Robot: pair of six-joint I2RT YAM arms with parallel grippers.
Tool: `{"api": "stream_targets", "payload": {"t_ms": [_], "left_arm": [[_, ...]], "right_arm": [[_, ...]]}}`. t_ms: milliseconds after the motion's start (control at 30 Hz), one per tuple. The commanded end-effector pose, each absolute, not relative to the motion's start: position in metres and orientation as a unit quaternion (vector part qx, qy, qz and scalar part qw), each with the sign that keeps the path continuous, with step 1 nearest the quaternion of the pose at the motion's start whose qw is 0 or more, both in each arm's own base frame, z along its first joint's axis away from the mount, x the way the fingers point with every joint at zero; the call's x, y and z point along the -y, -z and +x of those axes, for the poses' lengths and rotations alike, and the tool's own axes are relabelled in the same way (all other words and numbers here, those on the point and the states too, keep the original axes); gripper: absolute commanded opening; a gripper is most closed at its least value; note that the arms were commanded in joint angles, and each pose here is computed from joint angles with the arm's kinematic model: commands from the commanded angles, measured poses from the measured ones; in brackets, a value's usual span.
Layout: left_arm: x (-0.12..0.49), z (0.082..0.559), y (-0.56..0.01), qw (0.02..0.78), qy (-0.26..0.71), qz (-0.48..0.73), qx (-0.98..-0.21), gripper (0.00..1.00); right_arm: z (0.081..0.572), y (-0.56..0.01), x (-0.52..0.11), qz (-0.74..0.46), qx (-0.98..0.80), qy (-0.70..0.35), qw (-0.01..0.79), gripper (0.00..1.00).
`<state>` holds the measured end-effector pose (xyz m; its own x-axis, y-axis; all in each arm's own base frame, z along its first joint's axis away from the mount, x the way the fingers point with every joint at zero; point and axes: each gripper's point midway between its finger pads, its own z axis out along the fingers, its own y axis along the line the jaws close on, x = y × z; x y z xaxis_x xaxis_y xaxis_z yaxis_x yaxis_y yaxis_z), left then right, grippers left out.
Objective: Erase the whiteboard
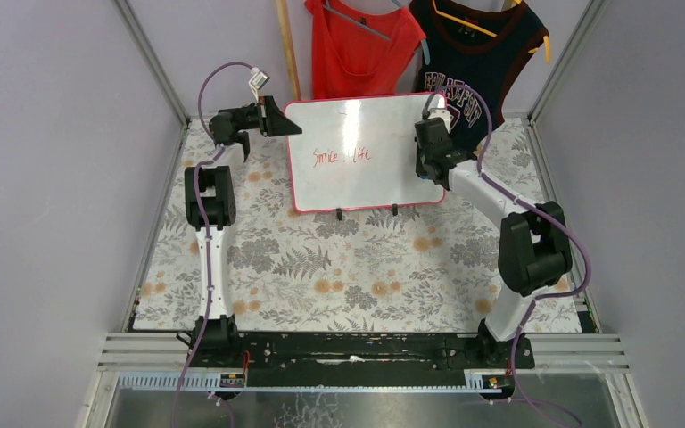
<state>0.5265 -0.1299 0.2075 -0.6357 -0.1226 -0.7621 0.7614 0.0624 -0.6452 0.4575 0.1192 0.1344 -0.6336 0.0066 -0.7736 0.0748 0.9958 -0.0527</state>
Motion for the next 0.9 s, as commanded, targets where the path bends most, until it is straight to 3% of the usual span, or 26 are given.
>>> {"api": "stream_targets", "payload": {"t_ms": [0,300,567,867], "left_arm": [[0.137,0.508,-0.206,0.328,0.614,0.302,-0.651,0.00],[0.142,0.505,-0.209,0.324,0.614,0.307,-0.651,0.00],[0.144,0.502,-0.208,0.322,0.615,0.308,-0.650,0.00],[0.145,0.501,-0.208,0.322,0.616,0.308,-0.650,0.00]], "right_arm": [[0.472,-0.161,-0.149,0.006,-0.894,-0.003,0.448,0.00],[0.491,-0.185,-0.250,-0.052,-0.882,-0.047,0.466,0.00],[0.485,-0.168,-0.330,-0.096,-0.882,-0.092,0.451,0.00],[0.471,-0.152,-0.352,-0.114,-0.885,-0.094,0.442,0.00]]}}
